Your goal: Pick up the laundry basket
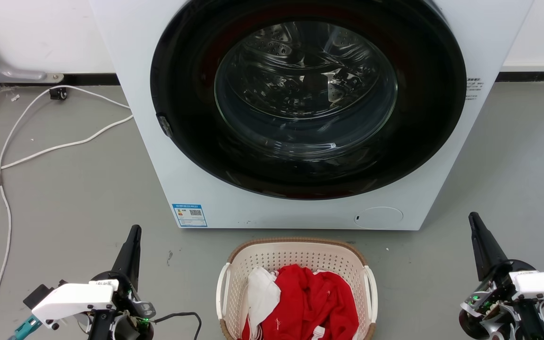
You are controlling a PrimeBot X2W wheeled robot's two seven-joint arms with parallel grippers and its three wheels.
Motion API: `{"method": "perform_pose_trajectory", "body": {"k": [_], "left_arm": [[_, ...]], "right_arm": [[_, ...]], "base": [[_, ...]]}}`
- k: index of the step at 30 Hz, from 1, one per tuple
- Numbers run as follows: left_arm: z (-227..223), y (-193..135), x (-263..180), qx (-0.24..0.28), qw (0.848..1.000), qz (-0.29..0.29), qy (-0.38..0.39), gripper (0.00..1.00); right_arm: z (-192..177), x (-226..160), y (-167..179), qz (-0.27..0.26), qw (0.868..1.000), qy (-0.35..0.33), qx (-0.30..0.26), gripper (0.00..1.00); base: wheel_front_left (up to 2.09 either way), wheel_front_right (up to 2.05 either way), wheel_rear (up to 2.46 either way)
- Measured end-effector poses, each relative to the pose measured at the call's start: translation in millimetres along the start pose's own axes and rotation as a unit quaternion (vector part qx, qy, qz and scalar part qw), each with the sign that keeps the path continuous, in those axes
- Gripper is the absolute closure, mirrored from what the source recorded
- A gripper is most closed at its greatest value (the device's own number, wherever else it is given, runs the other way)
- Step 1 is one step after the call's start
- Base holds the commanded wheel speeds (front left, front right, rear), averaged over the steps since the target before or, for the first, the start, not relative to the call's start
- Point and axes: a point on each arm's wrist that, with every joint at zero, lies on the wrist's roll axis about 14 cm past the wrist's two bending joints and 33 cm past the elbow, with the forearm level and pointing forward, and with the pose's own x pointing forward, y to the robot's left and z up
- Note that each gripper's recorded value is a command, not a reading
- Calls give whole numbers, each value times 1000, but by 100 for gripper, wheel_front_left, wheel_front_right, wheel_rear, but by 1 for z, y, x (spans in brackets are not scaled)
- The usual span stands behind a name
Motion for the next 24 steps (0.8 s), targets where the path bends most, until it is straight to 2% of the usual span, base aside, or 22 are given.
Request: {"method": "perform_pose_trajectory", "body": {"k": [6,7,12,24], "left_arm": [[0,0,0,0,1000,0,0,100],[0,2,-1,-1,1000,2,0,0],[-2,25,-11,-6,999,36,-3,0],[6,18,-11,38,999,28,-26,0]], "right_arm": [[0,0,0,0,1000,1,0,100],[0,-1,-1,-2,1000,1,0,0],[0,-12,-25,-37,999,-2,4,0],[5,-12,-20,-30,999,-25,-28,0]], "base": [[0,0,0],[0,0,0],[0,0,0],[0,0,0]]}}
